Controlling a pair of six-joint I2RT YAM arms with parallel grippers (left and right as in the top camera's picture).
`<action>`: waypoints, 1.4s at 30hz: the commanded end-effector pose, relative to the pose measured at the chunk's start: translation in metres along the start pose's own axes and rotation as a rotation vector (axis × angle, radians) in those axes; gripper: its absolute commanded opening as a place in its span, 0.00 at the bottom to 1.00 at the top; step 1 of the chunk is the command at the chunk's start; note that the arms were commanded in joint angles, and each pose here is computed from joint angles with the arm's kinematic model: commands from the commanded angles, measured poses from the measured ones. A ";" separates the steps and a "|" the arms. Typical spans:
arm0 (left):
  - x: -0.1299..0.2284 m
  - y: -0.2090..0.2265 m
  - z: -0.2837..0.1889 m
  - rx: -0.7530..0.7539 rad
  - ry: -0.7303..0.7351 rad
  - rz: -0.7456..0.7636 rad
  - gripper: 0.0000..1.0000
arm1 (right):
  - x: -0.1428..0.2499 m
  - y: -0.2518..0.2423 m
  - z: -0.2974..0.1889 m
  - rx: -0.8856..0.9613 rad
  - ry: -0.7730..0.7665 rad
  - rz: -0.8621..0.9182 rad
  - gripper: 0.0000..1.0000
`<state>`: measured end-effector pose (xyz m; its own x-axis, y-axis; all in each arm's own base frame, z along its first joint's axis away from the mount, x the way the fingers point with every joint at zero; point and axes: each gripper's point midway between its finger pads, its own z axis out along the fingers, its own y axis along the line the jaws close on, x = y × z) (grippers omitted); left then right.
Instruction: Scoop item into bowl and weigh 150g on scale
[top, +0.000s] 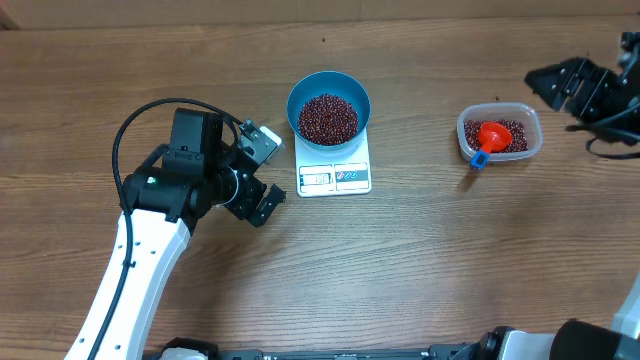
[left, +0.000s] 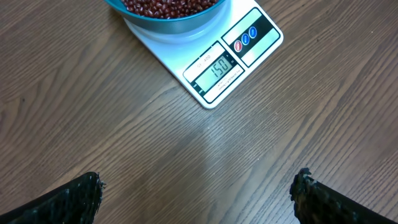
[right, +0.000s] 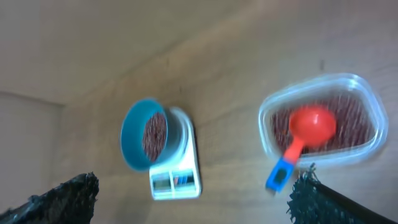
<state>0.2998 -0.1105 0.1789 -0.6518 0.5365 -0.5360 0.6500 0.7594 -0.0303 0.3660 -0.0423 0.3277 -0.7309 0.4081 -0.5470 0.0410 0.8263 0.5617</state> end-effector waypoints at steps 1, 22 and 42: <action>0.000 0.003 -0.001 -0.007 -0.001 0.002 1.00 | -0.018 0.025 -0.032 -0.018 -0.134 -0.099 1.00; 0.000 0.003 -0.001 -0.007 -0.001 0.002 1.00 | -0.013 0.084 -0.103 -0.085 -0.329 -0.043 1.00; 0.000 0.003 -0.001 -0.007 -0.001 0.002 0.99 | -0.041 0.097 -0.116 -0.096 -0.455 -0.213 1.00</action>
<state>0.2998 -0.1105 0.1789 -0.6518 0.5365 -0.5360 0.6500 0.7594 -0.0303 0.3238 -0.0249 0.4681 -0.3707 0.4241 -0.8263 -0.1269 0.8582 0.4974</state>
